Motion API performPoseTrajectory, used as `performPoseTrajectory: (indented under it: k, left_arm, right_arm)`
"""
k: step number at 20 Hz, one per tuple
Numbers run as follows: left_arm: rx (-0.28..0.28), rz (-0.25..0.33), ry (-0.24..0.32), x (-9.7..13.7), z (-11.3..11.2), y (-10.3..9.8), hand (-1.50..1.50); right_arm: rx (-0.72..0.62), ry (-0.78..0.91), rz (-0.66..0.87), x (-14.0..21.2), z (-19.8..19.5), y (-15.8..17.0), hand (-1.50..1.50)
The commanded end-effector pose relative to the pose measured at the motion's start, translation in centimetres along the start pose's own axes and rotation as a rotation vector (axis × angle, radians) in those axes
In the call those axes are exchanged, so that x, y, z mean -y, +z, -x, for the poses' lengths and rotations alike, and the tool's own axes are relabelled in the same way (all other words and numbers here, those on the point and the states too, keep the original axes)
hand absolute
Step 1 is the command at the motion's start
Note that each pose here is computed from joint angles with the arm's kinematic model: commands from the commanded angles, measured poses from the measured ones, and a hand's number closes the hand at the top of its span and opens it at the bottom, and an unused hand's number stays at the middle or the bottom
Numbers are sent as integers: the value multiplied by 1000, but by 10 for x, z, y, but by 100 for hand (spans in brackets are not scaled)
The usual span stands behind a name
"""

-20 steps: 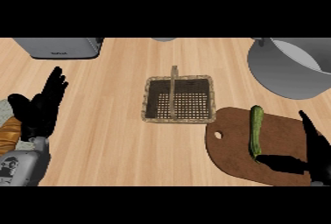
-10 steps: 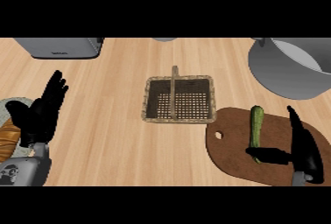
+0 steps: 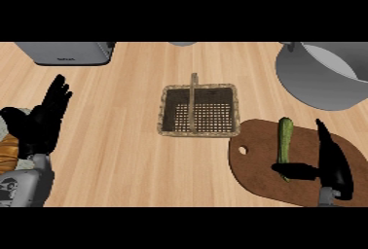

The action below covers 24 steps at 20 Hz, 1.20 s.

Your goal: Pick the squash from the cutting board and place it in the basket

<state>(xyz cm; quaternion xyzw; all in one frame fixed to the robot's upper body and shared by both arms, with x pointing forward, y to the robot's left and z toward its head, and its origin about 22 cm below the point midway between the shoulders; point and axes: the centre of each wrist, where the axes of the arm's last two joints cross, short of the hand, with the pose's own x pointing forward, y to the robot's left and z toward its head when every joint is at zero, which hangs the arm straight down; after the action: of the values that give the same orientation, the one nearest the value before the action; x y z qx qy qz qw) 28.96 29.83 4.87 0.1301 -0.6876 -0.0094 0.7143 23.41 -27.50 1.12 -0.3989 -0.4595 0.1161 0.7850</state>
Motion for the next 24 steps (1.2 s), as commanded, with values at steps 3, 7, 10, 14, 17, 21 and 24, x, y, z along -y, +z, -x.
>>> performPoseTrajectory:
  k: [3, 7, 10, 14, 17, 21, 24]
  left_arm:
    - [-13, 17, -7, 3, -6, 14, 0]
    - [-12, 3, -11, 5, 17, 14, 0]
    - [-8, 20, -10, 14, 7, 0, 0]
    - [-13, -2, -10, 0, -1, 2, 0]
    - [-17, 6, 3, 19, 0, 0, 0]
    - [-7, 3, 1, 12, 15, 13, 0]
    - [-4, 6, 4, -3, -3, -8, 0]
  right_arm:
    - [-28, 21, -3, 1, -1, -7, -150]
    - [-32, 26, -16, 1, 12, -33, -150]
    - [-8, 24, -3, -10, 37, -16, -150]
    - [-39, 36, -33, -19, 8, -23, -150]
    - [-43, 64, -34, -24, 4, -44, -150]
    - [-49, 74, -72, -51, 32, -30, -150]
    - [-4, 88, -171, -38, 28, -21, 150]
